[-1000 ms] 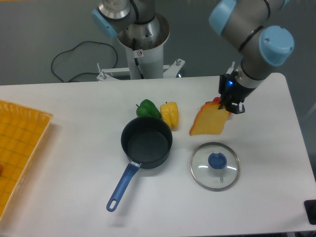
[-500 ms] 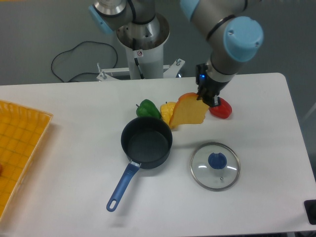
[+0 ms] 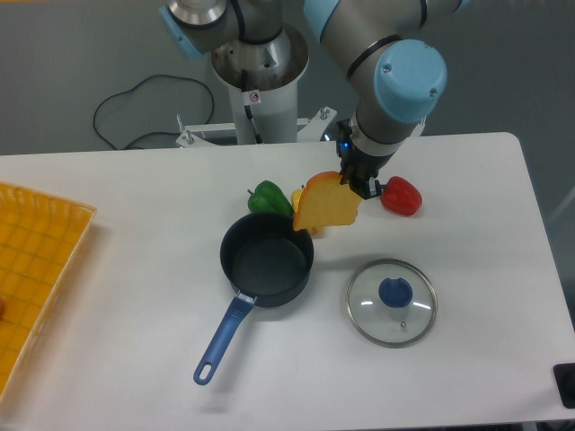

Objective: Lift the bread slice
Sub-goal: 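Lift the bread slice and carry it toward the saucepan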

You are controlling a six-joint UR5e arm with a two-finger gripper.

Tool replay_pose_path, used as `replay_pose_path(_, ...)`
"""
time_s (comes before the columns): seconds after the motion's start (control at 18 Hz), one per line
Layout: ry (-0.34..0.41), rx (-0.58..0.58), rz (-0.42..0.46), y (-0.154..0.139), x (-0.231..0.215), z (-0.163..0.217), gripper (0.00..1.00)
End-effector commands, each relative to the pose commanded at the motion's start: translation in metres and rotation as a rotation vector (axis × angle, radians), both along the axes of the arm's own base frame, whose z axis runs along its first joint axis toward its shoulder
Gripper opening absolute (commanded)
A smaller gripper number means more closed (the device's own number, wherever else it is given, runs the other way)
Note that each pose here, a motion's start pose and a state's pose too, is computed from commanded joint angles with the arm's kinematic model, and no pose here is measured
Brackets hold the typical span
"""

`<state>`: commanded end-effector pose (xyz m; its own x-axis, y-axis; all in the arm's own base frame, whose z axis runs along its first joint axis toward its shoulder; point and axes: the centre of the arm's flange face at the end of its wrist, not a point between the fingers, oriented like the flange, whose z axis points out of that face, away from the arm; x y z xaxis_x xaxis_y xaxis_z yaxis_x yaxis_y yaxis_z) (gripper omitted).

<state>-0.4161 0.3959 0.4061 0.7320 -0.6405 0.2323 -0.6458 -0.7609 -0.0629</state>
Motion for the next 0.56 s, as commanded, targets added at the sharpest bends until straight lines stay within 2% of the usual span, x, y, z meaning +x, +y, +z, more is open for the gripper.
replay_pose_path(0.56, -0.007, -0.001, 0.025, 0.0015, 0.0027, -0.0034, 0.07)
